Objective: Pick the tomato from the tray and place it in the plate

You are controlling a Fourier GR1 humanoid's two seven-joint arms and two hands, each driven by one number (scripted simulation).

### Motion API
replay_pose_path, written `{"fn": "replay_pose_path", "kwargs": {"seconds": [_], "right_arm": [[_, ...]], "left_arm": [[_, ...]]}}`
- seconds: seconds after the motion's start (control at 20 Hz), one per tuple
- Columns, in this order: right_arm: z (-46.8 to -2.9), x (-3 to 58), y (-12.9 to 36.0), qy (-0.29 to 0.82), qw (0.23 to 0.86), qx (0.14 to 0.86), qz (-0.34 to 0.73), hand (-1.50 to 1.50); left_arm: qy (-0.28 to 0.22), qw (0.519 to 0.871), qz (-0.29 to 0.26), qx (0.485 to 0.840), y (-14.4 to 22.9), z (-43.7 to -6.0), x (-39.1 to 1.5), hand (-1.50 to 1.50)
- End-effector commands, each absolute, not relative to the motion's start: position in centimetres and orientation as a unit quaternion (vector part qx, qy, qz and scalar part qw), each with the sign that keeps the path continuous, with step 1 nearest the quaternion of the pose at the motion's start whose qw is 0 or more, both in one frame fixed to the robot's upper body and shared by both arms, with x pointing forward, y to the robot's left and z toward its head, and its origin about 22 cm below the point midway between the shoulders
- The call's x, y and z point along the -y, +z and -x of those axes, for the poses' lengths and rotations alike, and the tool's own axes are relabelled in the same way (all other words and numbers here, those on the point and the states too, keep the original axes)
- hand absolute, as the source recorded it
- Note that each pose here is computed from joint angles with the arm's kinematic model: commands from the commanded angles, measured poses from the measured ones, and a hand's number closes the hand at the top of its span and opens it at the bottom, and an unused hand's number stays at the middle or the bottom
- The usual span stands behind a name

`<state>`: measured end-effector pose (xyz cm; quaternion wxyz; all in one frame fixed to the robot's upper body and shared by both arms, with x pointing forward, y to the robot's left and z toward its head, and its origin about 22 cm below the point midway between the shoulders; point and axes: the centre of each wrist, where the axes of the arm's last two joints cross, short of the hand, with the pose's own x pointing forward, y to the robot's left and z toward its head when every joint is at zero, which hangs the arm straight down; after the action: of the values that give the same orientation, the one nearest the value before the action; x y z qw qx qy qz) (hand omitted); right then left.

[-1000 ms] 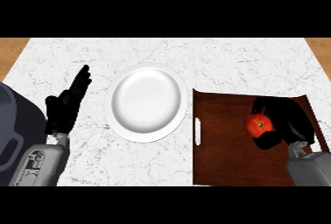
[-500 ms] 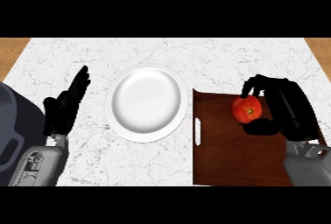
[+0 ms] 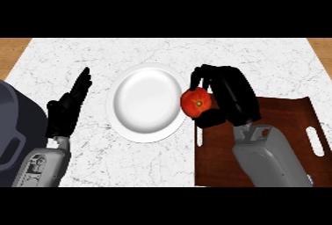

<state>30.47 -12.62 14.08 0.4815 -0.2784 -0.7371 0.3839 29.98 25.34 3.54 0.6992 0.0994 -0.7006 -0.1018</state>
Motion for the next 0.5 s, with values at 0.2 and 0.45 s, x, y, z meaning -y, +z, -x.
{"fn": "replay_pose_path", "kwargs": {"seconds": [0.2, 0.45], "right_arm": [[-33.6, 4.4, 12.4, 0.402, 0.503, 0.728, 0.234, 1.5], [-34.4, 2.4, 9.7, 0.467, 0.479, 0.686, 0.285, 1.5]], "left_arm": [[-0.11, 0.7, -0.083, 0.701, 3.3, -30.7, -26.0, 0.0], [-0.11, 0.696, -0.092, 0.703, 3.8, -30.4, -25.7, 0.0]]}}
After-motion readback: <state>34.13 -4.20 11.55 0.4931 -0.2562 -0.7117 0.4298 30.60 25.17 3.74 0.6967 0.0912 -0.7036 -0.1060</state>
